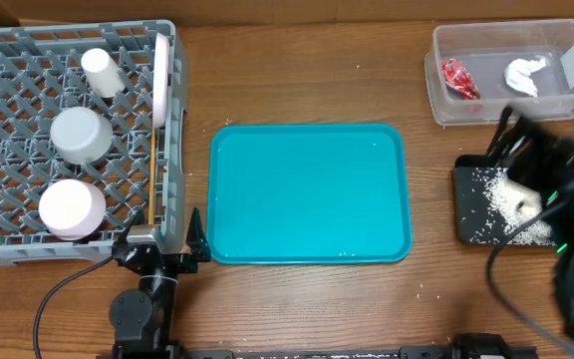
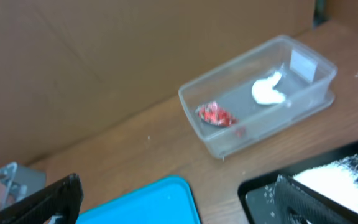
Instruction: Sort waste into correct bins and load items into the dishwasher
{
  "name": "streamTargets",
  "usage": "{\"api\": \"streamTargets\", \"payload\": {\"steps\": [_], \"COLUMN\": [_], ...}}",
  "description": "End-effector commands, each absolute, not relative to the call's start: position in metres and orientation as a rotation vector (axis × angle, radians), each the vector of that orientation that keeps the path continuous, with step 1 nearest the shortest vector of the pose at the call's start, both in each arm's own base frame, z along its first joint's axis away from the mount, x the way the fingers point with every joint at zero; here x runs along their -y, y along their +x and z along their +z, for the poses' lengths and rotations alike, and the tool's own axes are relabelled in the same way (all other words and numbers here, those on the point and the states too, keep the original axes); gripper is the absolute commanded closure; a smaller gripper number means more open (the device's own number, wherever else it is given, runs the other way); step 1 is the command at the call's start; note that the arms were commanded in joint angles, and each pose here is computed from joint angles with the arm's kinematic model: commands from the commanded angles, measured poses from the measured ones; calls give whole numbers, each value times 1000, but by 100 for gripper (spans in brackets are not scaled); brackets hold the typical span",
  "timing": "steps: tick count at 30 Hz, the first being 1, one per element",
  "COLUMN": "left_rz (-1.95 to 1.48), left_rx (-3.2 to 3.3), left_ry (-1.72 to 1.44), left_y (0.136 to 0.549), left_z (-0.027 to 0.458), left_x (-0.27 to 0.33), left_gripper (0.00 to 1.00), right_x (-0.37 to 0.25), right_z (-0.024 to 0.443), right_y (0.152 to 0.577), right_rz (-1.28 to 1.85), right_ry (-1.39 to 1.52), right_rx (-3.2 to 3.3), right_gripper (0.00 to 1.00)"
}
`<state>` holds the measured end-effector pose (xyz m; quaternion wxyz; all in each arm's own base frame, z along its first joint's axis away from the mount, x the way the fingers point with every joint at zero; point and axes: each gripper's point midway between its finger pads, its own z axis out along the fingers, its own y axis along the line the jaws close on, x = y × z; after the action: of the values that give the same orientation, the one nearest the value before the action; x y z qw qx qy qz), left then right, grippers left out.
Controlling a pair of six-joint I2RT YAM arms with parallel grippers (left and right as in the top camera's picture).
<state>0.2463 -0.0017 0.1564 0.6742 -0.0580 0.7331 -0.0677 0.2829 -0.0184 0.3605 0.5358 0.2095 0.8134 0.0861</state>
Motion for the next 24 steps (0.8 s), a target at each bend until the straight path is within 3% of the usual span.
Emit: {"api": "streamTargets", "payload": {"steps": [1, 13, 24], "left_rz": [-131, -131, -131], "left_rx": [-1643, -1643, -1643], "left_ry": [-116, -116, -116], "left_y": [246, 246, 246], "left_z": [156, 156, 156], "left_x": [1, 1, 1], "left_gripper": [0, 0, 0], "right_x": [6, -24, -31], "right_z": [289, 199, 196], "right_y": [272, 246, 244], "right_rz": [257, 387, 361], "right_ry": [451, 204, 77], "right_rx": [-1984, -1750, -1588], "right_gripper": [0, 0, 0]}}
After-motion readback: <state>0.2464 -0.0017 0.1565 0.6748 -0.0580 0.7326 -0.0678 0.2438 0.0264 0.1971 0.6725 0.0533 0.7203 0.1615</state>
